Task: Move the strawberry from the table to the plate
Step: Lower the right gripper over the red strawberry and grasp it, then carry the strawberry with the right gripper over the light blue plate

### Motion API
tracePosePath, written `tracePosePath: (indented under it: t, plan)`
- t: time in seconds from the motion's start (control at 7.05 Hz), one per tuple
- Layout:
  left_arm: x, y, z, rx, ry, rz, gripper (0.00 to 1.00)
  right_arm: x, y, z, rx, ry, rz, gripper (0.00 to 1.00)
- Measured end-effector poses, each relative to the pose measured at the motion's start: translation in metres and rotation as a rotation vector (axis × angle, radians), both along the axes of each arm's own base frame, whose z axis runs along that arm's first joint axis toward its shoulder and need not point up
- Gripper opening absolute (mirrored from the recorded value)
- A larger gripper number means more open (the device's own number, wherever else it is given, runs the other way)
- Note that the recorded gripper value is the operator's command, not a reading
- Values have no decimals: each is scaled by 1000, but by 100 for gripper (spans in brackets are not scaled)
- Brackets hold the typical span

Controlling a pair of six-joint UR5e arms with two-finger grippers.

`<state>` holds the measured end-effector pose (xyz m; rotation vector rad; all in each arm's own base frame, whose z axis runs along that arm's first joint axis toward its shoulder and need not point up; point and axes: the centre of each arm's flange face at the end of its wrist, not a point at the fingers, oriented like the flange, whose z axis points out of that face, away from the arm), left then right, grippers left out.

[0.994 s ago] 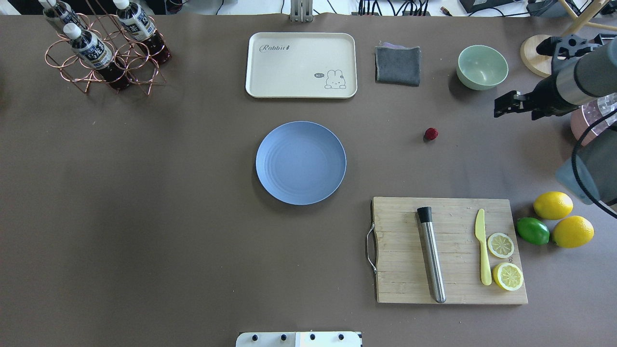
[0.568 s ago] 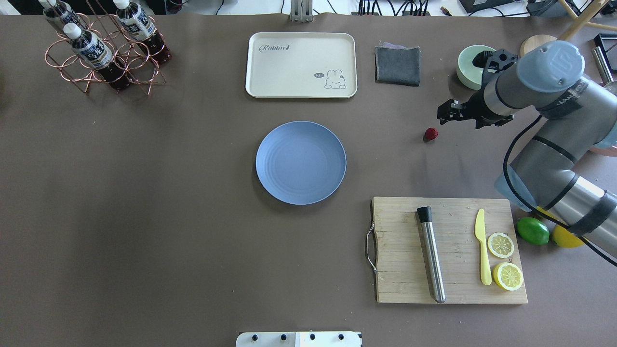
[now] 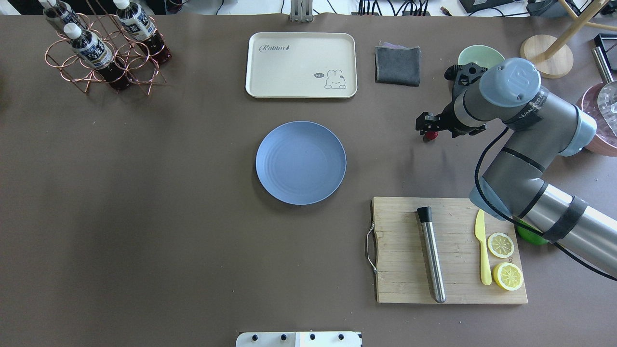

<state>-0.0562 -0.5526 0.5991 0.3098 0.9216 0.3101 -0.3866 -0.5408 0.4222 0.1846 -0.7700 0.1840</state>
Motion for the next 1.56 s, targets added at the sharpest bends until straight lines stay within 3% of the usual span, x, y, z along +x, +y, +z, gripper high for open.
tracePosePath:
  t: [0.71,0.85,1.14,1.56]
  plan:
    - [0,4,4,0,4,2,98,-19,-12,15,39,-5,-8,66]
    - [0,4,4,0,6,2,98,-19,-13,19,42,-3,-12,54]
    - [1,5,4,-2,10,2,98,-19,-13,20,48,-1,-18,0]
    - [1,5,4,-2,13,3,98,-19,-13,-1,65,-24,-11,0]
